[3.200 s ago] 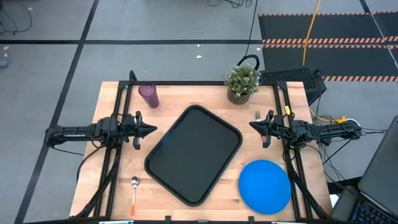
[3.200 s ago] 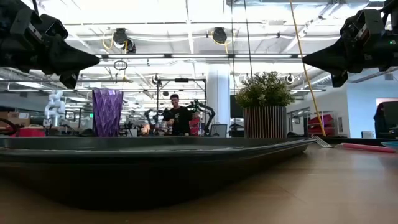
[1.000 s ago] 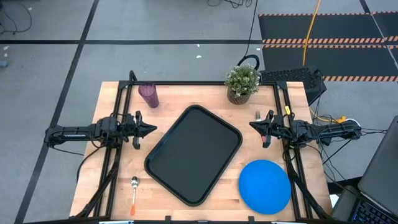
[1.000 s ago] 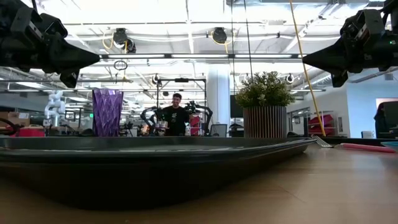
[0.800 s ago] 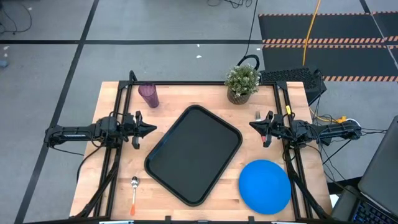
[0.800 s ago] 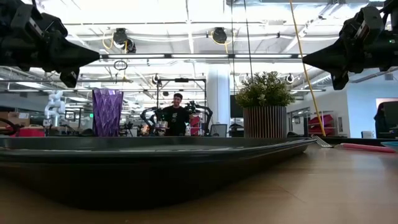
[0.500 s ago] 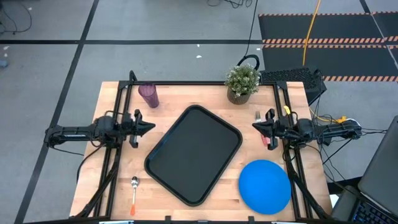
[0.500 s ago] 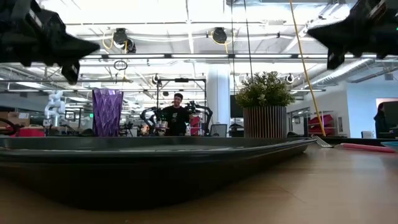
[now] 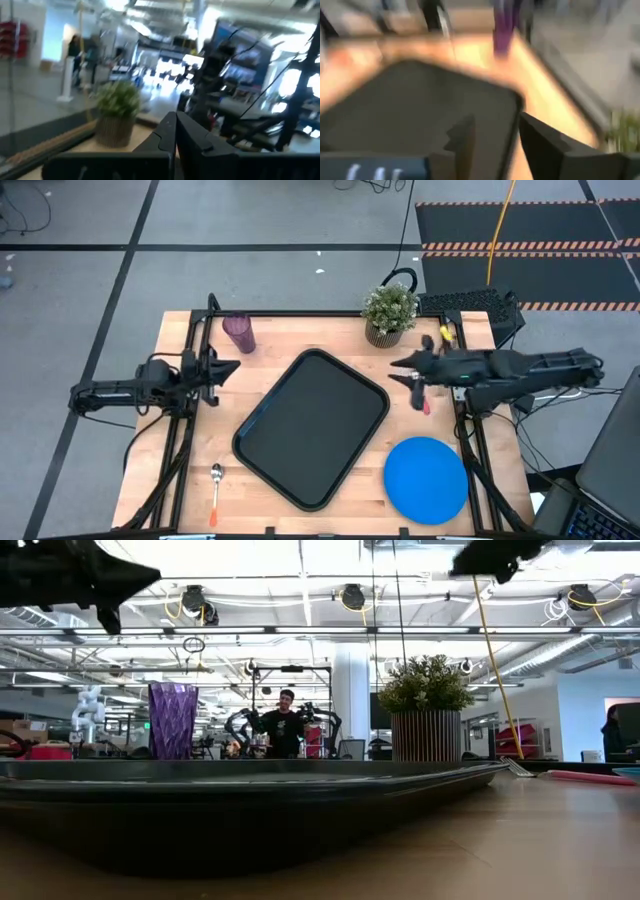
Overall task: Pick and place plate/cup/fork/spoon on tray
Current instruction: Prepare the black serving tray
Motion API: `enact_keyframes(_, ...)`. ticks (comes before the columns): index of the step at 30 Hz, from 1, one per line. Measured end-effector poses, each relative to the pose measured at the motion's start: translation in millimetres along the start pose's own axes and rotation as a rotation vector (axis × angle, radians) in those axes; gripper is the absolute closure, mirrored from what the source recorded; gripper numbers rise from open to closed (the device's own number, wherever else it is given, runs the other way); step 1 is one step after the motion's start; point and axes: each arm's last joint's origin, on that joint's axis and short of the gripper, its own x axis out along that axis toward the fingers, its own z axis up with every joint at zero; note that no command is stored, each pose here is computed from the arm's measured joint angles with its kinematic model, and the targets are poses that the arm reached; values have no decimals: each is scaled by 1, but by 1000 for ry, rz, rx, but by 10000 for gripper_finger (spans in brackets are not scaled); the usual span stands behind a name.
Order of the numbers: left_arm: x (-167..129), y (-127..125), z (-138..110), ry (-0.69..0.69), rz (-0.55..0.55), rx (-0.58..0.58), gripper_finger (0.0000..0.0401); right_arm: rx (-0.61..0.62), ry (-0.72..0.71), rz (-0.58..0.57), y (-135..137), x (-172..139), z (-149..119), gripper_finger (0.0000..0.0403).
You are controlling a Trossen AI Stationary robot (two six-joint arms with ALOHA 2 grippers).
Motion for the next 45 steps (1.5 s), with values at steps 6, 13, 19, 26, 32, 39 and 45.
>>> enact_keyframes(6,10,-6,11,64,39,8,391,-67,384,-69,11,35,-1,205)
enact_keyframes(13,34,-25,29,93,-14,7,391,-124,587,-65,13,85,-16,193)
enact_keyframes(19,61,-51,41,141,4,115,391,-122,688,-109,-11,116,-25,193)
enact_keyframes(26,76,-66,51,204,130,247,391,76,761,-83,-52,145,-38,193)
enact_keyframes(32,76,-68,54,233,118,288,391,156,779,-43,-65,166,-49,193)
enact_keyframes(39,76,-69,56,214,109,366,391,157,850,-38,-59,180,-77,193)
enact_keyframes(45,77,-69,58,201,109,368,391,181,820,-48,-58,182,-82,193)
